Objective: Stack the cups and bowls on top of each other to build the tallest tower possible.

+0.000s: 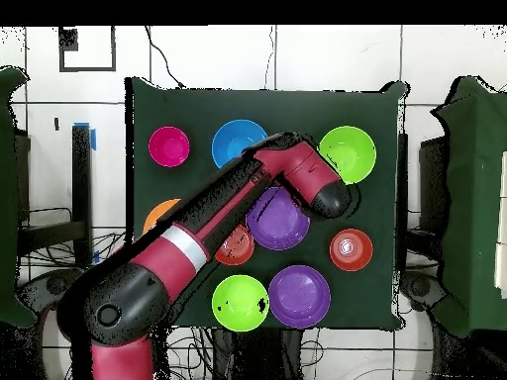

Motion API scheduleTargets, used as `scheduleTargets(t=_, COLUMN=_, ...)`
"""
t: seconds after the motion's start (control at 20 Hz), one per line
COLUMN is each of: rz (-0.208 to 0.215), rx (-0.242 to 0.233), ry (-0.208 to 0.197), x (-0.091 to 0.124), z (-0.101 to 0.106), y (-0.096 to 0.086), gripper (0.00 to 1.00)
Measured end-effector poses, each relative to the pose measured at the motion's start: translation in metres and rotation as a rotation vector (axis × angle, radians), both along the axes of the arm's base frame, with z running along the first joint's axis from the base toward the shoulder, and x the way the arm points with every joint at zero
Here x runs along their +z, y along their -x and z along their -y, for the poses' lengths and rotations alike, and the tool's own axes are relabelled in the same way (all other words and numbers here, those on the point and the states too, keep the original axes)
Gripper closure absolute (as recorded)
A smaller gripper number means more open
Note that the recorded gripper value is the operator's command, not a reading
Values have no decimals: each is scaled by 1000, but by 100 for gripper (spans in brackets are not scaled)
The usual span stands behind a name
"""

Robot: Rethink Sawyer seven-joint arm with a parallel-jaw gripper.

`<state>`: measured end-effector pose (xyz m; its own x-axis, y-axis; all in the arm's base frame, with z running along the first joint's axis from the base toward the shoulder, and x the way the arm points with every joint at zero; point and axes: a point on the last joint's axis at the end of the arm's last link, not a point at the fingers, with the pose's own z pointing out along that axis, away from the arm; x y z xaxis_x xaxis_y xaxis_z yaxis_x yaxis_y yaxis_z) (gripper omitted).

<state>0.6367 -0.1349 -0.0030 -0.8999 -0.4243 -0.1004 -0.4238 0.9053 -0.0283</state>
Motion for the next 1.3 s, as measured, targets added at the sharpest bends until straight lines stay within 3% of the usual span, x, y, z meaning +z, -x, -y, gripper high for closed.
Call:
scheduleTargets(t=0.45, rz=6, rx=-52, ry=11, x=15, z=22, y=12, gripper=0)
scheduleTargets(t=0.85, rz=11, rx=-91, ry=35, x=25, z=55, y=15, gripper=0)
scheduleTargets(t=1.3, rz=10, rx=-103, ry=29, x=19, z=72, y=14, gripper=0)
